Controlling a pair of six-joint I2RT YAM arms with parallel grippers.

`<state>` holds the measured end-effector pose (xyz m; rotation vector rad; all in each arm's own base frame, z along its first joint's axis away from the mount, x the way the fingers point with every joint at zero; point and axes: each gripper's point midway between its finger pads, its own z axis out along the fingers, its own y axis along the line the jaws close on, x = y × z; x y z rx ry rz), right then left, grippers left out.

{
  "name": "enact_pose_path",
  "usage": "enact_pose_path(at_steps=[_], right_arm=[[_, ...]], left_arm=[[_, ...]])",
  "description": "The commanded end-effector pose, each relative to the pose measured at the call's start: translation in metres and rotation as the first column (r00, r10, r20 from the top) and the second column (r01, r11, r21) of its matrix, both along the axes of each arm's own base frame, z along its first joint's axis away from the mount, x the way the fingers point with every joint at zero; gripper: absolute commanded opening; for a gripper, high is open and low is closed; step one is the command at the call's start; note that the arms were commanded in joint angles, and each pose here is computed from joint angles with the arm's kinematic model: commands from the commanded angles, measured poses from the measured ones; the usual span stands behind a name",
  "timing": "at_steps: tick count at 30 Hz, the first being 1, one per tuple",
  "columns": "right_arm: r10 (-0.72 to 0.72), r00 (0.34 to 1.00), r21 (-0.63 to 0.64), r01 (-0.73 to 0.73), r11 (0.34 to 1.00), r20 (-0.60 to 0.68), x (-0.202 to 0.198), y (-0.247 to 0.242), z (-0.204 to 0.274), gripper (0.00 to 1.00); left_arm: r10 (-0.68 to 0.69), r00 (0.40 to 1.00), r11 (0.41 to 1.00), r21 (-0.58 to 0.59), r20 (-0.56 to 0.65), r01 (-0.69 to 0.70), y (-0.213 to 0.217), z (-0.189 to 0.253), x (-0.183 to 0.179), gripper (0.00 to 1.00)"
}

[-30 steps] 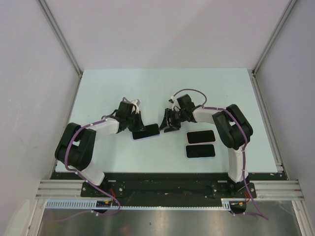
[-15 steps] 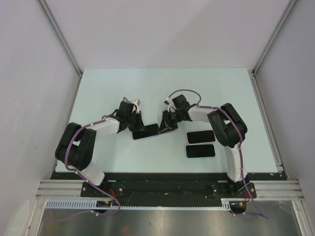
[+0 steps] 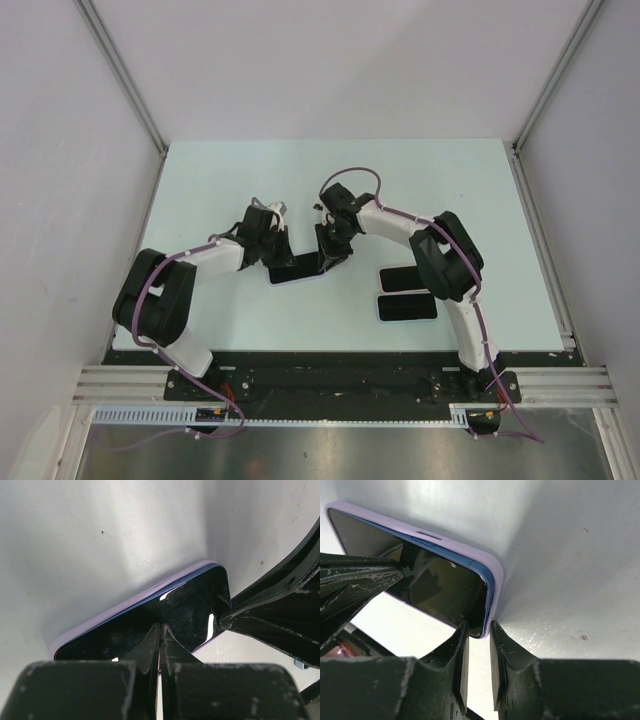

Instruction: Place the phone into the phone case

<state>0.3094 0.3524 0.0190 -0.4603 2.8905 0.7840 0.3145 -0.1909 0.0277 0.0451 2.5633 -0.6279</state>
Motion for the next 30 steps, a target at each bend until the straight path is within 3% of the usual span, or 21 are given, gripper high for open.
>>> enact_pose_path(at_steps=[1, 7, 10, 15, 21, 24, 25, 30], right_arm=[[0.1, 0.993, -0.367, -0.073, 0.927, 0.055, -0.017, -0.035, -0.095, 0.21], [0.159, 0.979, -0.494, -0.075, 0.866, 0.129, -0.014, -0.048, -0.096, 0.2], [0.168, 0.972, -0.485, -0.067, 0.872, 0.167, -0.011, -0.043, -0.084, 0.21], [0.135, 0.949, -0.278, -0.052, 0.959, 0.286, 0.0, -0.013, -0.026, 0.25], [0.079, 0.948, 0.019, -0.089, 0.996, 0.309, -0.004, 0.003, 0.033, 0.32], [0.054, 0.966, 0.21, -0.109, 0.972, 0.252, -0.007, 0.006, 0.052, 0.37], [0.068, 0.972, 0.271, -0.129, 0.954, 0.224, -0.012, 0.009, 0.059, 0.43], [0.073, 0.984, 0.43, -0.138, 0.892, 0.164, -0.007, 0.009, 0.066, 0.54]], left_arm=[[-0.003, 0.986, 0.985, 0.17, -0.167, 0.032, 0.028, -0.046, -0.042, 0.0], [0.0, 0.986, 0.984, 0.175, -0.17, 0.031, 0.029, -0.047, -0.043, 0.0], [-0.004, 0.986, 0.984, 0.173, -0.167, 0.034, 0.028, -0.046, -0.042, 0.0], [-0.002, 0.986, 0.984, 0.177, -0.167, 0.032, 0.029, -0.046, -0.044, 0.0], [-0.001, 0.986, 0.983, 0.181, -0.165, 0.031, 0.03, -0.046, -0.045, 0.0], [-0.002, 0.986, 0.983, 0.179, -0.165, 0.032, 0.029, -0.045, -0.045, 0.0], [-0.001, 0.986, 0.983, 0.18, -0.164, 0.031, 0.03, -0.045, -0.045, 0.0], [-0.003, 0.986, 0.983, 0.18, -0.166, 0.033, 0.029, -0.046, -0.045, 0.0]])
